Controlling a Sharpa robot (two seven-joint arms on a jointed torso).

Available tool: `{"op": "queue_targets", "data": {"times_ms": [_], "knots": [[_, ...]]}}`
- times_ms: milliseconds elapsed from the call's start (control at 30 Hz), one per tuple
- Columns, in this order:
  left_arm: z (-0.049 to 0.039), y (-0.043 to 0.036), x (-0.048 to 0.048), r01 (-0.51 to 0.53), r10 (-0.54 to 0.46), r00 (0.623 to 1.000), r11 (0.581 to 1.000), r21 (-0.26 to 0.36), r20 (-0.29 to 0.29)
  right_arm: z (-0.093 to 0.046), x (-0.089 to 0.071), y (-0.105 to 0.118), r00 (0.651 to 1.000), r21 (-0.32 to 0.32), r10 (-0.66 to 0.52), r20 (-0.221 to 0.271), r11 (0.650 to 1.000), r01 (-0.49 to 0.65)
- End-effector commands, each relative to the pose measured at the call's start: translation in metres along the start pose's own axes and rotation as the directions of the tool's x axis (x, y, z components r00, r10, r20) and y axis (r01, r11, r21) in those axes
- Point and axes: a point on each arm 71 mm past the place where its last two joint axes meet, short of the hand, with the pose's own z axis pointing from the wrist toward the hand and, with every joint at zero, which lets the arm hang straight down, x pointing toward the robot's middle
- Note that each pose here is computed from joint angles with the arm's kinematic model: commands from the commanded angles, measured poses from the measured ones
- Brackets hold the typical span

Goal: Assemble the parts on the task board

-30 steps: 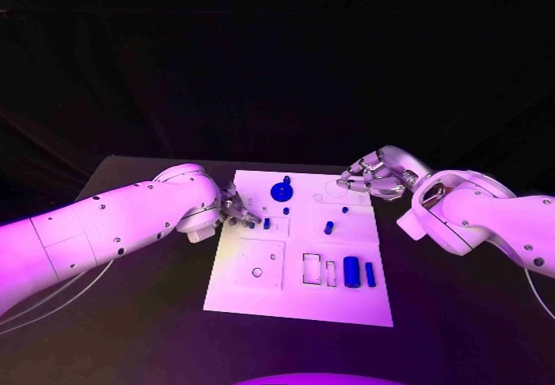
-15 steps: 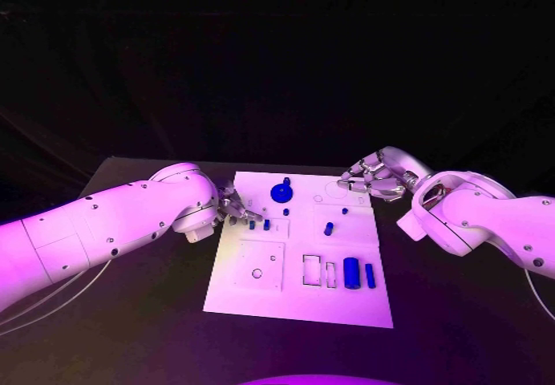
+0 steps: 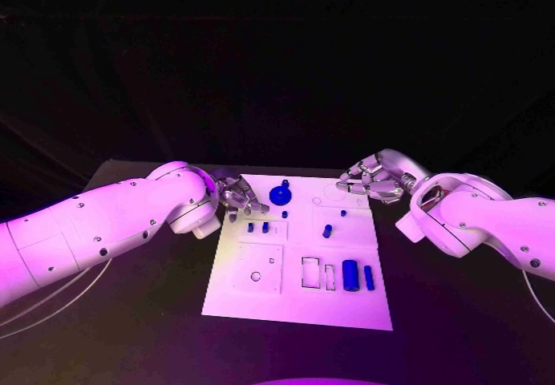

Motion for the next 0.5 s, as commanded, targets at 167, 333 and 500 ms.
{"op": "queue_targets", "data": {"times_ms": [167, 333, 500], "knots": [[-0.0009, -0.0354, 0.0051, -0.185, 0.124, 0.973, 0.921, 0.343, 0.193, 0.000, 0.003, 0.001, 1.000, -0.019, -0.001, -0.016, 1.000, 0.001], [0.0047, -0.0392, 0.0157, -0.319, 0.256, 0.943, 0.880, 0.352, 0.214, 0.000, 0.004, 0.001, 1.000, -0.023, -0.001, -0.020, 1.000, 0.001], [0.0122, -0.0420, 0.0235, -0.416, 0.356, 0.906, 0.844, 0.338, 0.228, 0.000, 0.005, 0.001, 1.000, -0.025, -0.002, -0.019, 1.000, 0.002]]}}
